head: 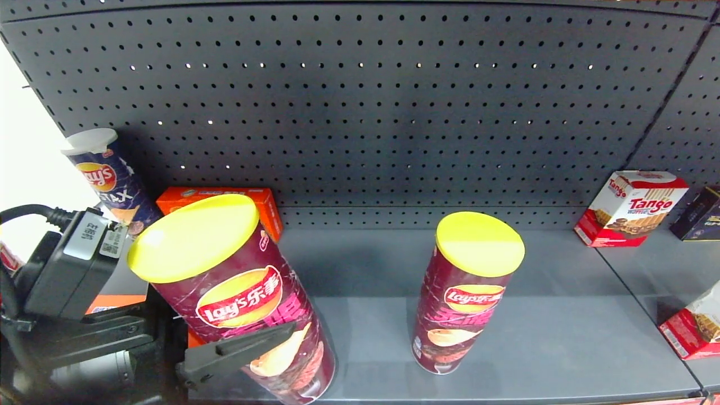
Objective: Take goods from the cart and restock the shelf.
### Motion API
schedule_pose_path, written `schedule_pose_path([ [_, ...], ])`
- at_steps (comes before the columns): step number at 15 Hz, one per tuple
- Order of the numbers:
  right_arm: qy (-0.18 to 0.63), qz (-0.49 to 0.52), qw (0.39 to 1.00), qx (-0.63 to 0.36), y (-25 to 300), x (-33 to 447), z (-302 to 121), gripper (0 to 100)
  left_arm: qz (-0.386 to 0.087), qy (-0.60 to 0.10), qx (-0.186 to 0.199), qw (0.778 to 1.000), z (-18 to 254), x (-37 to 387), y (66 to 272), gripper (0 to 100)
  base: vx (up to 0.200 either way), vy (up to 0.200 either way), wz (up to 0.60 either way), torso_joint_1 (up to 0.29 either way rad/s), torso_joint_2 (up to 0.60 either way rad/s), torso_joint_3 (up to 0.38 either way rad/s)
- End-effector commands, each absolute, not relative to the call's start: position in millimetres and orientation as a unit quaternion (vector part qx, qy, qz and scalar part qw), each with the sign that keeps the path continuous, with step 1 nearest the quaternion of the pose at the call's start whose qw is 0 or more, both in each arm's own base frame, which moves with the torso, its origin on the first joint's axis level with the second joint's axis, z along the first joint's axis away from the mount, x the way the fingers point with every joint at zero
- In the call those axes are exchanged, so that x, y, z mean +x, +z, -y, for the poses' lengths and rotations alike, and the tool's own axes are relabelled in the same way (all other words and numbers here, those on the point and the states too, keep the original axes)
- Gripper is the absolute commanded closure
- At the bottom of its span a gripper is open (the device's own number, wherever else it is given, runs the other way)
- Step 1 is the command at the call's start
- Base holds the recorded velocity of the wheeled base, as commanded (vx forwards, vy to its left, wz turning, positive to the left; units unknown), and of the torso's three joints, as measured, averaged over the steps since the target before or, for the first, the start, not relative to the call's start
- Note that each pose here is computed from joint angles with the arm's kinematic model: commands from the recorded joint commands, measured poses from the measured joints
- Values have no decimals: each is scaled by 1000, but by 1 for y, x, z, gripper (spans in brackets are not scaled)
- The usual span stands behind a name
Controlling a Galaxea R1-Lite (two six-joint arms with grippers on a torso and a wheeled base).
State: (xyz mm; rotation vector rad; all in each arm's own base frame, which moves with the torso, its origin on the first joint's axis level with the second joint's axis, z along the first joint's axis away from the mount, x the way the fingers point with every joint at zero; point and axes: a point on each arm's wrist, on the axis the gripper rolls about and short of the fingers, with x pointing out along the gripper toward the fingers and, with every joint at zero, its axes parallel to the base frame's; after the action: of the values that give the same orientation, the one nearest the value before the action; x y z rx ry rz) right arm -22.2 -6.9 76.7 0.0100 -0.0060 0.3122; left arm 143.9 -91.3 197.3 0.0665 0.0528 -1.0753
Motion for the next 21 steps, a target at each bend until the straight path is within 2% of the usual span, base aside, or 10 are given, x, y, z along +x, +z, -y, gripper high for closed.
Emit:
schedule_pose_path([
  [1,131,-20,991,2,77,-19,6,0,-23,-514,32,857,92,144,199,100,0,0,0,0,0,0],
  [4,83,-52,995,-1,78,-14,4,0,-22,-519,31,854,92,144,199,100,0,0,0,0,0,0],
  [5,2,-62,998,2,78,-13,1,0,-21,-519,31,854,92,144,199,100,0,0,0,0,0,0],
  [6,-18,-56,998,4,78,-14,0,0,-21,-520,31,853,92,143,199,100,0,0,0,0,0,0],
  [8,-2,-11,1000,4,76,-21,1,0,-19,-520,31,853,92,144,199,100,0,0,0,0,0,0],
  [13,-8,-3,1000,2,76,-22,0,0,-20,-520,31,853,92,144,200,100,0,0,0,0,0,0],
  [16,-8,-3,1000,2,76,-22,0,0,-2,-505,32,862,93,148,213,100,0,0,0,0,0,0],
  [20,-8,-3,1000,2,76,-22,0,0,16,-518,31,854,108,167,232,100,0,0,0,0,0,0],
  [21,-8,-3,1000,2,76,-22,0,0,3,-527,31,849,113,166,233,100,0,0,0,0,0,0],
])
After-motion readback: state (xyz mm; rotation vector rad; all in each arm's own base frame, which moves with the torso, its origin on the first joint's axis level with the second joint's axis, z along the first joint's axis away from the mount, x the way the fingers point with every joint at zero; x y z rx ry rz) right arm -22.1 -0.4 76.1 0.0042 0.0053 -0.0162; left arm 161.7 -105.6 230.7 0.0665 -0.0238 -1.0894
